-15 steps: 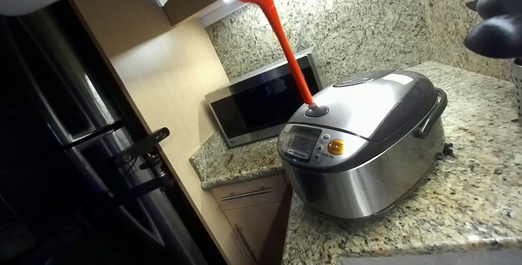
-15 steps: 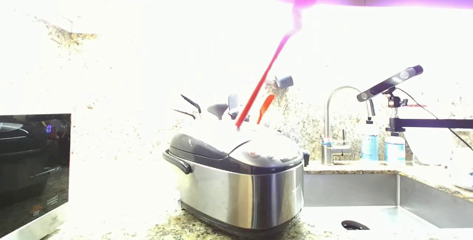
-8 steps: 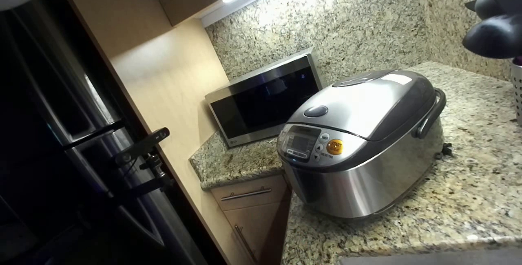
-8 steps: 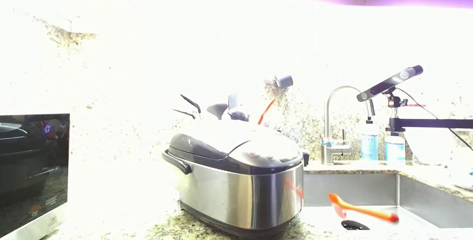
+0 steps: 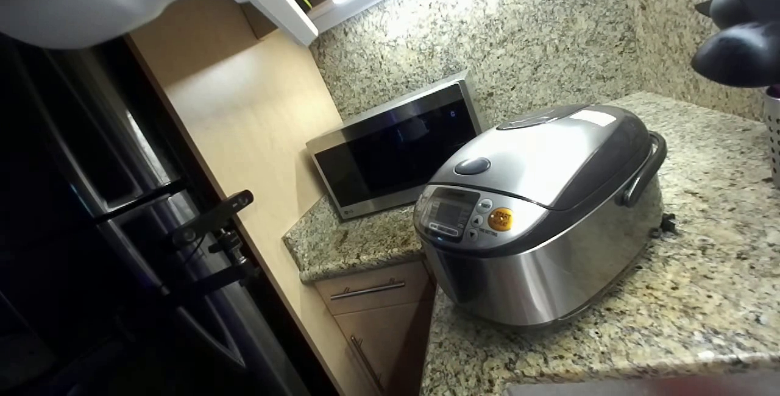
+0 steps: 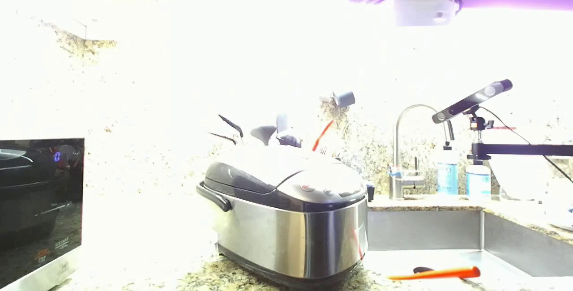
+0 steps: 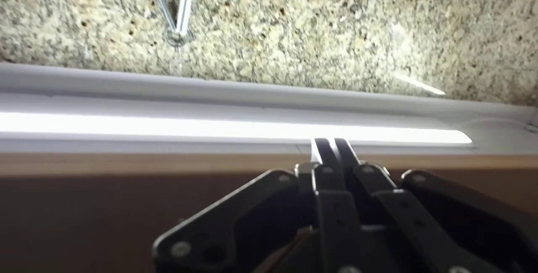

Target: Pick up an orange ladle and put it on the counter top

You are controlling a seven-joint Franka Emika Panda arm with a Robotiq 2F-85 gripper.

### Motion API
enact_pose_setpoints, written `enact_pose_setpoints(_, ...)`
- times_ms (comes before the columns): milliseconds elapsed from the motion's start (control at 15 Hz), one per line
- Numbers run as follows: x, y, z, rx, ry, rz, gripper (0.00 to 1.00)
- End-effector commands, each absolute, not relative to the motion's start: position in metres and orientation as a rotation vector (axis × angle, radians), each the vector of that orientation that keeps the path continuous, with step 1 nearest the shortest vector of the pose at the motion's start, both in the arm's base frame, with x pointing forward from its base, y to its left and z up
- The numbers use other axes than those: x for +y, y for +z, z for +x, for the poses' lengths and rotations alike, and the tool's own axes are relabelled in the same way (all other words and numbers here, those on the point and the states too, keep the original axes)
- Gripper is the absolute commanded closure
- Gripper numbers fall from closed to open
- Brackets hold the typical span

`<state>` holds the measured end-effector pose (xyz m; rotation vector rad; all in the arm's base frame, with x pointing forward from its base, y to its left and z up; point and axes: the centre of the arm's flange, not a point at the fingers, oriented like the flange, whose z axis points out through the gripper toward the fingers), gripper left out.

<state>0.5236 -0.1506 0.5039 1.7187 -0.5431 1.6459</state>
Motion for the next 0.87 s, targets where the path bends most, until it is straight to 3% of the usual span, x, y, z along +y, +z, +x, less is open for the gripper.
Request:
enact_pose_setpoints(0,-0.176,0.488,0.557,-0.658,1.514,1.714,0.98)
enact_pose_setpoints(533,-0.227,0.444,0.602,-0.902,1.257,1.593,0.98)
enact_pose_setpoints(600,-0.230,0.441,0.606,-0.906,1.233,1.584,0.68)
enact_pose_setpoints(667,-0.226,0.439,0.583,-0.896,1.266,1.625,0.91)
enact_pose_setpoints(800,-0.228,0.432,0.592,-0.907,1.251,1.604,0.77)
